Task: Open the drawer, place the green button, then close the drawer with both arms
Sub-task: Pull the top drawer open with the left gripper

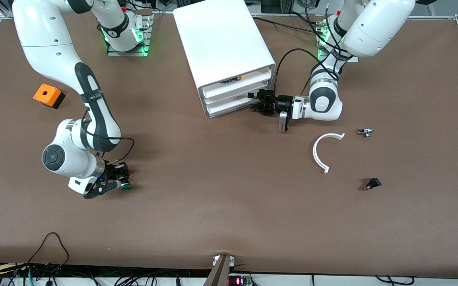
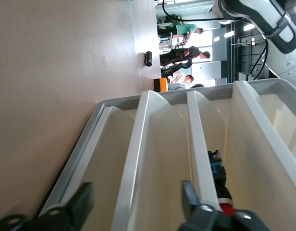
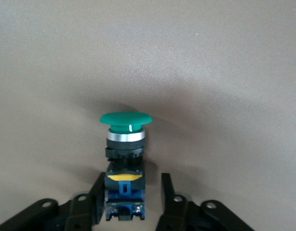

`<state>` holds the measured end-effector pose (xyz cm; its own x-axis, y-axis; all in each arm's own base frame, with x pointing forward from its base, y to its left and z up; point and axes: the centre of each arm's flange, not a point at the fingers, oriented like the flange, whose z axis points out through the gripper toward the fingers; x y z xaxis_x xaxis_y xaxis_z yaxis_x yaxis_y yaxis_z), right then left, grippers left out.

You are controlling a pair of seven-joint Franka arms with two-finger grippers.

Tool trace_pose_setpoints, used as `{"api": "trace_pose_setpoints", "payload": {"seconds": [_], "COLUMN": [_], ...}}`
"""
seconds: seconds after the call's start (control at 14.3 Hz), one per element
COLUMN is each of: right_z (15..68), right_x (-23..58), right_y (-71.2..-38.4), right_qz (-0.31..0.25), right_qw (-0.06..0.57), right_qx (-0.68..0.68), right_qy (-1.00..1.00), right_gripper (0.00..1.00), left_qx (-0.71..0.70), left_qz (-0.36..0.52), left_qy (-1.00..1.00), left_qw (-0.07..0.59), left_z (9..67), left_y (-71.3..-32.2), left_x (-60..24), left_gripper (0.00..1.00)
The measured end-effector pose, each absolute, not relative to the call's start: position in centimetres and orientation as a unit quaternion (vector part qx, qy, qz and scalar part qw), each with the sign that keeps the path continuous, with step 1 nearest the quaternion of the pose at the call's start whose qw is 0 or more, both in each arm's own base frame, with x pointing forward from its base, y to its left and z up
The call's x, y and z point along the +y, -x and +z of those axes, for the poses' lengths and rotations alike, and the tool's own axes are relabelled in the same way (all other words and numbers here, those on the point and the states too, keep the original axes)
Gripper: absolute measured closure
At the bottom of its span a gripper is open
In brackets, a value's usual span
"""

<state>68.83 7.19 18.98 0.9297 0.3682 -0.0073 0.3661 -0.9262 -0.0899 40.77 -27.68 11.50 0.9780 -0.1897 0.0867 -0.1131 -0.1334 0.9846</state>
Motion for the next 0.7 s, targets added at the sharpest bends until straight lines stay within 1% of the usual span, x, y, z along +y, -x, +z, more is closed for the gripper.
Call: {"api": "trace_pose_setpoints", "payload": {"seconds": [0.21, 0.28, 0.42, 0.56, 0.7], "right_z": [19.0, 19.0, 19.0, 19.0, 19.0], "right_x": [7.2, 7.3, 7.2, 7.2, 7.3], "right_y": [-68.8, -68.8, -68.8, -68.8, -68.8], "right_qz": [0.012, 0.012, 0.012, 0.012, 0.012], "right_qw": [0.044, 0.044, 0.044, 0.043, 0.043], "right_qx": [-0.189, -0.189, -0.190, -0.190, -0.191], "right_qy": [0.981, 0.981, 0.981, 0.981, 0.981], "right_gripper": [0.55, 0.59, 0.64, 0.67, 0.67], "left_qx": [-0.101, -0.102, -0.103, -0.104, -0.104], "left_qz": [-0.031, -0.031, -0.033, -0.039, -0.044], "left_qy": [-0.752, -0.752, -0.752, -0.752, -0.751], "left_qw": [0.650, 0.650, 0.650, 0.650, 0.650], "left_z": [11.4, 11.4, 11.3, 10.9, 10.6], "left_y": [-40.6, -40.6, -40.4, -40.0, -39.6], "left_x": [-27.8, -27.8, -28.0, -28.3, -28.6], "left_gripper": [0.59, 0.67, 0.69, 0.69, 0.70]}}
